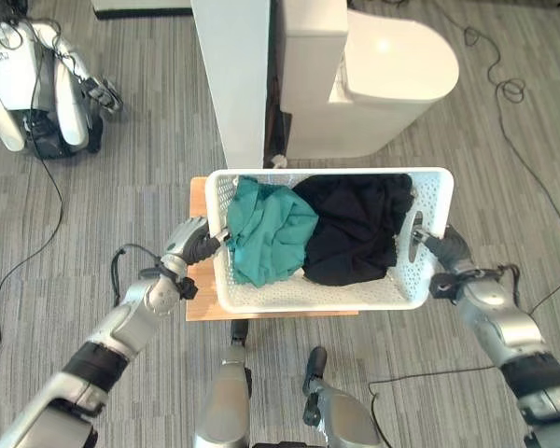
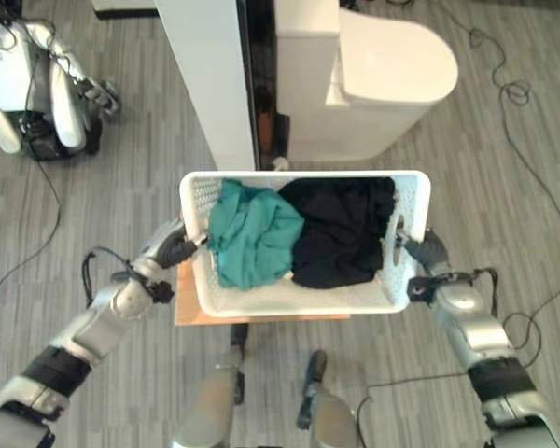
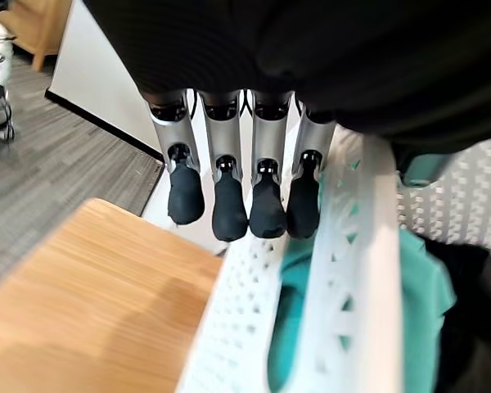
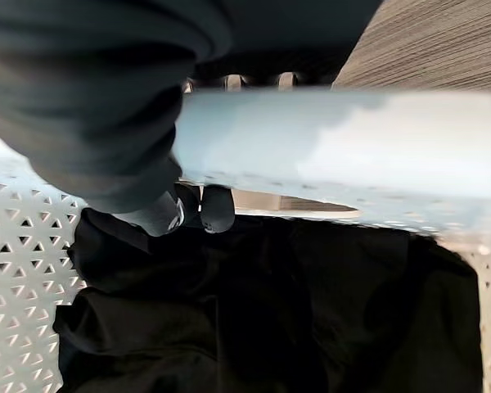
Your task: Grab the laundry basket,head to the washer,open it,put in the laundry and shut it.
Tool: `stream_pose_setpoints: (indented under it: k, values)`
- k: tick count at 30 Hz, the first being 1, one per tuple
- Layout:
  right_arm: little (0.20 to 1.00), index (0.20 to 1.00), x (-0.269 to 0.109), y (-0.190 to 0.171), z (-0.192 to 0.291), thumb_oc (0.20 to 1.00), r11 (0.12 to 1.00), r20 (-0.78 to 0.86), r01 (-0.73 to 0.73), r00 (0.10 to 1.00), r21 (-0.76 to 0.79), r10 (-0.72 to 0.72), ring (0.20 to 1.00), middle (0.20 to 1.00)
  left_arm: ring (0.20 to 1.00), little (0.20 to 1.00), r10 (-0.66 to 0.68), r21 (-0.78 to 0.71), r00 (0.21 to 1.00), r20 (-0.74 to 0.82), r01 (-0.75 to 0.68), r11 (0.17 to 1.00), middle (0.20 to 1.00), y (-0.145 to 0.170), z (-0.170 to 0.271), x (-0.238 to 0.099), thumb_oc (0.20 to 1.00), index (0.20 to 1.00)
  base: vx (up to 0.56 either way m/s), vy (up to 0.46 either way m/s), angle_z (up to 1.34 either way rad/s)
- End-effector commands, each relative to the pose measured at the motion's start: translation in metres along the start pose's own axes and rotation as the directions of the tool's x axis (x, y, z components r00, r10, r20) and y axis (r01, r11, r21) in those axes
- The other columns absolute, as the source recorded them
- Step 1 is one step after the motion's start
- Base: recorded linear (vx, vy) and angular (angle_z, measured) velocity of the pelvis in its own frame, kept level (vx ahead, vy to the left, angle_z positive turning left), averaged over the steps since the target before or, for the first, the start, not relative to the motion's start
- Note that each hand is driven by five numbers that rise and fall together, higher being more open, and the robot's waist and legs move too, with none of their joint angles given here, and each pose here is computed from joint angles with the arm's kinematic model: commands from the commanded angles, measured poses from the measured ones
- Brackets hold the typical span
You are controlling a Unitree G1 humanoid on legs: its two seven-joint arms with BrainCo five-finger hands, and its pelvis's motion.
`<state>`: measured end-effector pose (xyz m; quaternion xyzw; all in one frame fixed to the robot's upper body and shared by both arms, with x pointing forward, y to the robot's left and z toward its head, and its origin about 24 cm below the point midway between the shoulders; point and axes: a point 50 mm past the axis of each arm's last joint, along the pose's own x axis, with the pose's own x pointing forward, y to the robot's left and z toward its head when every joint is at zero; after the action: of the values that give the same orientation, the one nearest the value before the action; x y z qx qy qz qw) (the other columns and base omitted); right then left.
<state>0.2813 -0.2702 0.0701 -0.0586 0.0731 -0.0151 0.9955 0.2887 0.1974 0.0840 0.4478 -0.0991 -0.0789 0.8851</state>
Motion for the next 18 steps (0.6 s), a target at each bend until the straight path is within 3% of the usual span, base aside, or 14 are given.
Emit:
stream_pose_setpoints:
  k: [1, 3, 6, 12, 18]
  values:
    - [0.200, 0.200, -0.015, 0.003, 0.012, 0.200, 0.988, 0.087, -0.132, 0.986, -0.085, 0.140, 0.200, 0.200, 0.200, 0.200, 0.076, -0.164, 0.988, -0.137, -0.098, 0.982, 0.200, 0.014, -0.028, -0.009, 0.200, 0.200, 0.10, -0.006, -0.29]
    - [0.200, 0.200, -0.032, 0.006, -0.021, 0.200, 0.994, 0.005, -0.106, 0.994, -0.038, 0.106, 0.200, 0.200, 0.200, 0.200, -0.014, -0.314, 0.979, -0.201, -0.051, 0.948, 0.200, -0.016, -0.037, -0.033, 0.200, 0.200, 0.11, -0.025, -0.30]
    - [0.200, 0.200, -0.060, 0.019, -0.058, 0.200, 0.990, -0.106, -0.114, 0.987, 0.087, 0.123, 0.200, 0.200, 0.200, 0.200, -0.135, -0.379, 0.955, -0.263, 0.026, 0.925, 0.200, -0.039, -0.048, -0.057, 0.200, 0.200, 0.09, -0.041, -0.08]
    - [0.200, 0.200, -0.069, 0.031, -0.079, 0.200, 0.970, -0.165, -0.113, 0.975, 0.214, 0.150, 0.200, 0.200, 0.200, 0.200, -0.155, -0.345, 0.950, -0.269, 0.055, 0.937, 0.200, -0.041, -0.048, -0.062, 0.200, 0.200, 0.03, -0.044, 0.02]
    - [0.200, 0.200, -0.066, 0.025, -0.080, 0.200, 0.972, -0.173, -0.081, 0.977, 0.221, 0.121, 0.200, 0.200, 0.200, 0.200, -0.098, -0.315, 0.962, -0.253, 0.014, 0.949, 0.200, -0.031, -0.045, -0.055, 0.200, 0.200, -0.01, -0.059, 0.01]
